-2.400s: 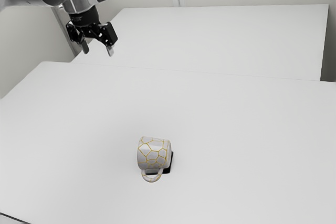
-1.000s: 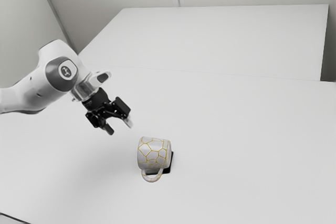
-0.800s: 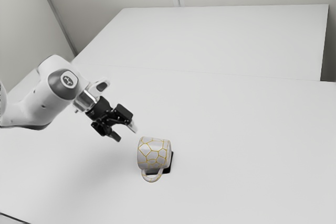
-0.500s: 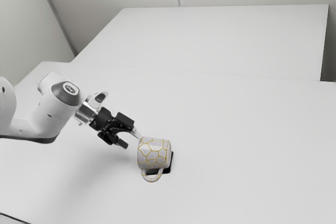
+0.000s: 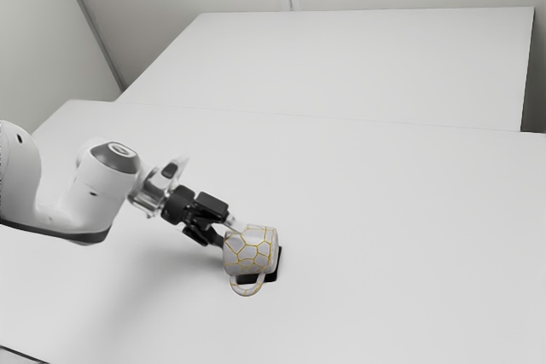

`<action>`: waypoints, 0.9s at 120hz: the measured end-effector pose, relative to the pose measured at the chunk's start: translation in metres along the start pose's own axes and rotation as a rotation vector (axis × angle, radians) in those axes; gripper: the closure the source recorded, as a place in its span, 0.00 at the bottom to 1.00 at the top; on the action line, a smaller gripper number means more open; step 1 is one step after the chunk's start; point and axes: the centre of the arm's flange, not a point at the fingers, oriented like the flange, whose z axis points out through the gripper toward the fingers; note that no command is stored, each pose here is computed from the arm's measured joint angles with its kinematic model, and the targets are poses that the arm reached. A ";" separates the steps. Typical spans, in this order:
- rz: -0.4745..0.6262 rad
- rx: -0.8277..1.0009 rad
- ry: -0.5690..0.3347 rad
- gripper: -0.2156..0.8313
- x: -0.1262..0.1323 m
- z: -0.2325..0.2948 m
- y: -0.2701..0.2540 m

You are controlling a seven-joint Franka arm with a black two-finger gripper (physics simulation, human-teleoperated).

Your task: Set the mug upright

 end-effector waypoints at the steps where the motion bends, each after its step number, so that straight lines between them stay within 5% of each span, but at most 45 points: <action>1: 0.002 -0.002 -0.001 0.21 0.000 0.001 0.000; 16: 0.018 -0.034 -0.013 0.23 0.000 0.013 -0.002; 79: 0.175 -0.060 -0.038 0.85 0.009 0.026 0.026; 108: 0.282 -0.007 -0.040 0.93 0.017 0.013 0.051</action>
